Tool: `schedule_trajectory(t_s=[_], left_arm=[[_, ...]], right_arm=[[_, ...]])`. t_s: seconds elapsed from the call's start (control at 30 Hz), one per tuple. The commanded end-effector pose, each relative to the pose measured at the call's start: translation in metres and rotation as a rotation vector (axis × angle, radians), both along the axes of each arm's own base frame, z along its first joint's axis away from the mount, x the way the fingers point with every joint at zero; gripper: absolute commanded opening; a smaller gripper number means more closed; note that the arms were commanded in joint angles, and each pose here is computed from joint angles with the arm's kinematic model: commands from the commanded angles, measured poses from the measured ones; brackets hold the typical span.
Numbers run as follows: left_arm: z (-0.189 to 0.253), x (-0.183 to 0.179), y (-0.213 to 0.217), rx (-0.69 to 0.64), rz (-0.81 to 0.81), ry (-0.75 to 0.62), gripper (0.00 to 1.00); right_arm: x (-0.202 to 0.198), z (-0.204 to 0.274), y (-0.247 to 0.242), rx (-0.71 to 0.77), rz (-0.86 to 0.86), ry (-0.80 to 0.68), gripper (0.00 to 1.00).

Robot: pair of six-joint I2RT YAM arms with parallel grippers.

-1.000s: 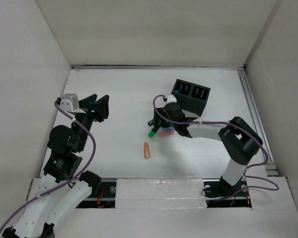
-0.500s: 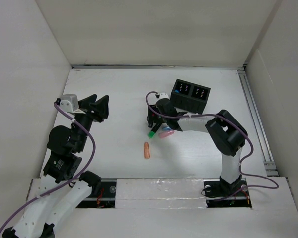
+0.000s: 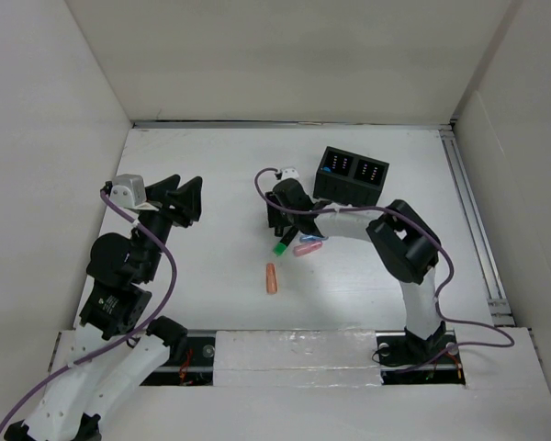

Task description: Organize the desk

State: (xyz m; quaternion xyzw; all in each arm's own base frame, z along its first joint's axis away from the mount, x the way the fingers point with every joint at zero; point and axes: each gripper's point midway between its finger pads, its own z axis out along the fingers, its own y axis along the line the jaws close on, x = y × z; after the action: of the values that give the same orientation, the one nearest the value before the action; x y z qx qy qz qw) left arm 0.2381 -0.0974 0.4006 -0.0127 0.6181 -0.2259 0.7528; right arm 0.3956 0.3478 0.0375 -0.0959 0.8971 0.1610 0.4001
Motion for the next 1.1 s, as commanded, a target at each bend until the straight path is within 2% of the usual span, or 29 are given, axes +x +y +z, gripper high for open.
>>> schedule_trajectory(t_s=[0.0, 0.17, 0.3, 0.43, 0.57, 0.7, 0.73, 0.77, 0.8, 0.93, 1.07], left_arm=[[0.019, -0.006, -0.001, -0.04, -0.022, -0.064, 0.49], [0.02, -0.008, -0.002, -0.043, -0.031, -0.068, 0.49], [0.021, -0.009, 0.0, -0.045, -0.025, -0.068, 0.49], [0.021, -0.01, 0.001, -0.047, -0.021, -0.073, 0.49], [0.02, -0.008, 0.0, -0.044, -0.023, -0.067, 0.49], [0.018, -0.006, 0.001, -0.041, -0.01, -0.058, 0.49], [0.019, -0.006, 0.0, -0.04, -0.016, -0.063, 0.48], [0.019, -0.006, 0.0, -0.04, -0.016, -0.063, 0.48], [0.018, -0.006, 0.0, -0.04, -0.015, -0.062, 0.49], [0.018, -0.006, -0.001, -0.043, -0.02, -0.058, 0.48], [0.018, -0.005, 0.0, -0.042, -0.014, -0.058, 0.49]], right_arm=[[-0.004, -0.004, -0.003, -0.111, -0.029, -0.004, 0.61], [-0.01, -0.011, -0.001, -0.186, -0.034, -0.009, 0.53], [-0.011, -0.014, -0.006, -0.306, -0.071, -0.053, 0.44], [-0.009, -0.011, 0.002, -0.315, -0.057, -0.069, 0.21], [-0.005, 0.01, 0.029, -0.186, 0.009, -0.069, 0.12], [0.014, 0.086, 0.036, 0.145, 0.069, -0.173, 0.1], [0.031, 0.117, 0.017, 0.248, 0.052, -0.21, 0.1], [0.031, 0.117, 0.017, 0.249, 0.052, -0.211, 0.1], [0.029, 0.147, 0.012, 0.322, 0.081, -0.255, 0.1], [0.048, 0.198, -0.036, 0.368, -0.01, -0.377, 0.11], [0.069, 0.215, -0.09, 0.323, -0.143, -0.43, 0.1]])
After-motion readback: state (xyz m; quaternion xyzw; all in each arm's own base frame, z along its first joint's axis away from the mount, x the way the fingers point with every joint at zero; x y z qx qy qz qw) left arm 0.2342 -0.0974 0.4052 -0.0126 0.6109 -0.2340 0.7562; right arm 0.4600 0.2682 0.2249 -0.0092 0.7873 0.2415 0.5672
